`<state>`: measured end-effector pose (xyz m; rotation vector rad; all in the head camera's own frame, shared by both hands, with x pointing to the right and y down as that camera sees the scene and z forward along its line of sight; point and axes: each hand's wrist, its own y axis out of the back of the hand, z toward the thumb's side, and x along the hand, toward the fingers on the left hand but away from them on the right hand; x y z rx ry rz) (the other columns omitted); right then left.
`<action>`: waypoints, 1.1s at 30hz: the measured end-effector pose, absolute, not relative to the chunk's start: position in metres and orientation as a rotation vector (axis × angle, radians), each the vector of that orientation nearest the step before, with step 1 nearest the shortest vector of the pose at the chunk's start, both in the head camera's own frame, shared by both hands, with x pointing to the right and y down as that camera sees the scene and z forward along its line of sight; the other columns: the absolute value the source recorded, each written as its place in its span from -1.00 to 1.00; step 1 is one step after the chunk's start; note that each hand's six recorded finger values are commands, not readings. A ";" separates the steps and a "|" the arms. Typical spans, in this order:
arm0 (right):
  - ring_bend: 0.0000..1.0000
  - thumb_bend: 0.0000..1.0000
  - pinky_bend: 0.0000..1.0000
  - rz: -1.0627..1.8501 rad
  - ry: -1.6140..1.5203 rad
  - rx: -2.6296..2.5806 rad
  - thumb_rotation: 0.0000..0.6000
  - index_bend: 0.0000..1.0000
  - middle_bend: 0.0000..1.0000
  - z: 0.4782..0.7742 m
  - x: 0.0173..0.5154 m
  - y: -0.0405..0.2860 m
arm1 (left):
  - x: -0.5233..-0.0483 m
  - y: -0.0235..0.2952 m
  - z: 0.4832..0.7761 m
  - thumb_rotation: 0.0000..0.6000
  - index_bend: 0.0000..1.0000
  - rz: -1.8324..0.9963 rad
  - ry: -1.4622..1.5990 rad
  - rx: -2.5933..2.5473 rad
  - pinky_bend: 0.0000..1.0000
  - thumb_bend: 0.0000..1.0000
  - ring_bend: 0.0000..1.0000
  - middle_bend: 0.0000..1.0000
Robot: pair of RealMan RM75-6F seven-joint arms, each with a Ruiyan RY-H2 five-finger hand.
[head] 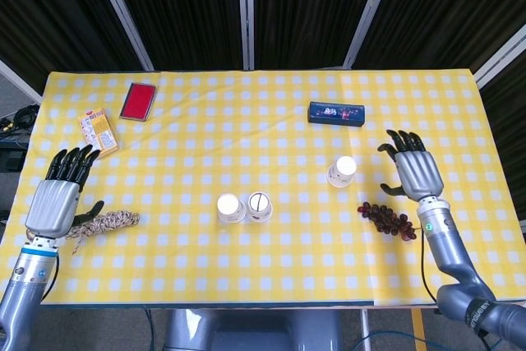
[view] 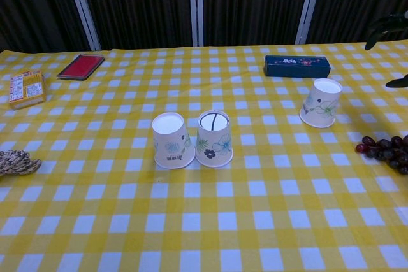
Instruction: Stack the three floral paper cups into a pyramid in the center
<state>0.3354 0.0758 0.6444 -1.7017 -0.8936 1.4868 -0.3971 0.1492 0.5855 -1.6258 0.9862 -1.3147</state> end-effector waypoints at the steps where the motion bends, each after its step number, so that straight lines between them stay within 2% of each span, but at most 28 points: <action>1: -1.00 -0.83 -1.00 1.497 -0.887 -1.710 1.00 -0.40 -0.86 0.648 0.332 0.075 | -0.397 0.149 0.586 1.00 -1.00 -1.315 0.986 -1.629 -1.00 -0.44 -1.00 -1.00; 14: -1.00 -0.82 -1.00 1.573 -0.821 -1.756 1.00 -0.39 -0.87 0.685 0.307 0.061 | -0.396 0.148 0.588 1.00 -1.00 -1.313 0.975 -1.655 -1.00 -0.44 -1.00 -1.00; 28: -1.00 -0.68 -1.00 1.571 -0.785 -1.814 1.00 -0.37 -0.87 0.702 0.285 0.055 | -0.394 0.147 0.594 1.00 -1.00 -1.326 0.958 -1.670 -1.00 -0.44 -1.00 -1.00; 33: -1.00 -0.53 -1.00 1.558 -0.792 -1.811 1.00 -0.27 -0.83 0.705 0.279 0.053 | -0.394 0.146 0.598 1.00 -1.00 -1.337 0.954 -1.677 -1.00 -0.44 -1.00 -1.00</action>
